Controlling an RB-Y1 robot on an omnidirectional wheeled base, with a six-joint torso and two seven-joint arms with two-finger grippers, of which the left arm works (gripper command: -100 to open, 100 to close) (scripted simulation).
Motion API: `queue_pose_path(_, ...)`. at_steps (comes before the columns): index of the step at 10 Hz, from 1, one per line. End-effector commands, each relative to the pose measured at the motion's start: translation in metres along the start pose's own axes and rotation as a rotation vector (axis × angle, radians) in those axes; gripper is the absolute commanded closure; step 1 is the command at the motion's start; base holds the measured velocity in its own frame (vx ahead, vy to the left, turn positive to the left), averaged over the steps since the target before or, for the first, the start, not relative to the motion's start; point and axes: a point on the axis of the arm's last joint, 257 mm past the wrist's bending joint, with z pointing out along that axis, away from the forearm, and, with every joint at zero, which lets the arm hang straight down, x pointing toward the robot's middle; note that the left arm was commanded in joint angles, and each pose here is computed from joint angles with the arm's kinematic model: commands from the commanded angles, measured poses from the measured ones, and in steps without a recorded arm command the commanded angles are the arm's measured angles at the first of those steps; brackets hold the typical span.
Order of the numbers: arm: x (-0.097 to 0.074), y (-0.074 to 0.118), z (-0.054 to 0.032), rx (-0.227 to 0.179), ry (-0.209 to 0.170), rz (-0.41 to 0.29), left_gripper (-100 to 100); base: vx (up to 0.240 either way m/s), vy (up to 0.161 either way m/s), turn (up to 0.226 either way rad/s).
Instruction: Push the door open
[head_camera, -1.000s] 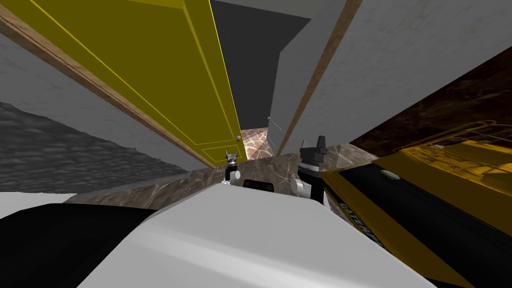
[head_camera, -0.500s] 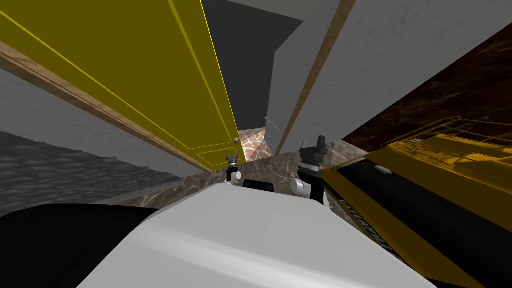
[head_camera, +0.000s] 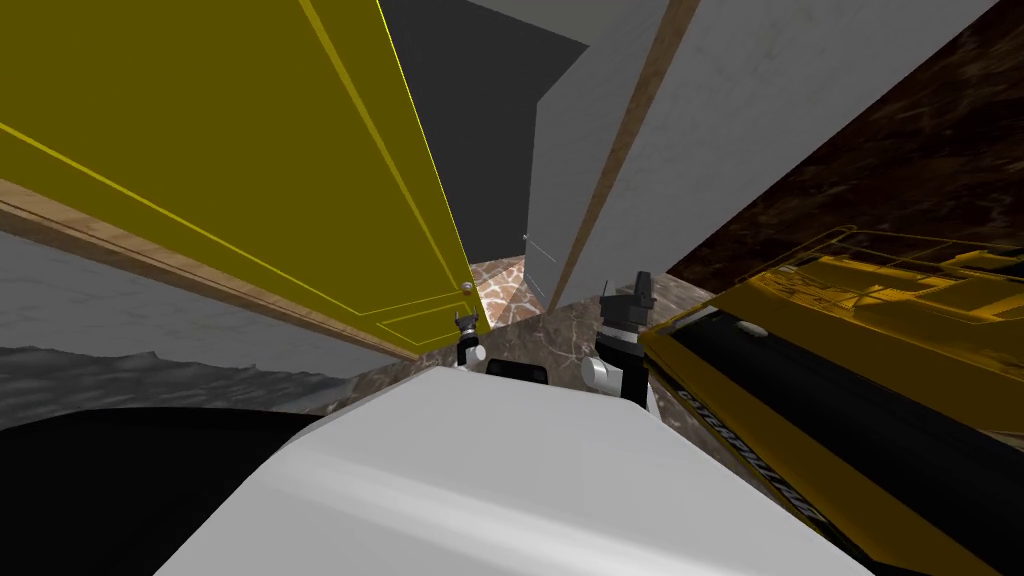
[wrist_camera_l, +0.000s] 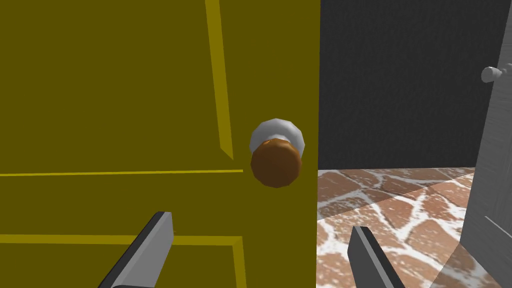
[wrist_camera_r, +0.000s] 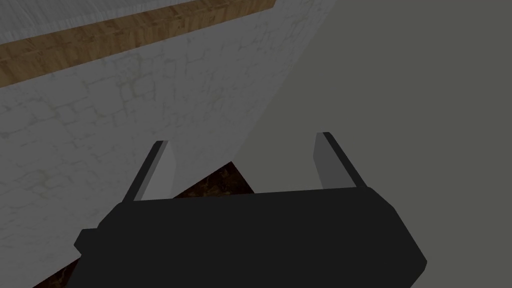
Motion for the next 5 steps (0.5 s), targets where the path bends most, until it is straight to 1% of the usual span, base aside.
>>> queue_pose_path(1,-0.008,0.001,-0.0034,0.008,-0.020,-0.026,-100,0.054,0.094,-0.092)
queue_pose_path(2,-0.011,0.001,-0.0049,0.011,-0.028,-0.036,-100,0.035,0.060,-0.062)
queue_pose_path(4,-0.026,0.004,-0.0129,0.028,-0.066,-0.086,-100,0.068,0.094,-0.158)
queue_pose_path(5,-0.023,0.004,-0.0128,0.022,-0.056,-0.070,-100,0.026,0.049,-0.034)
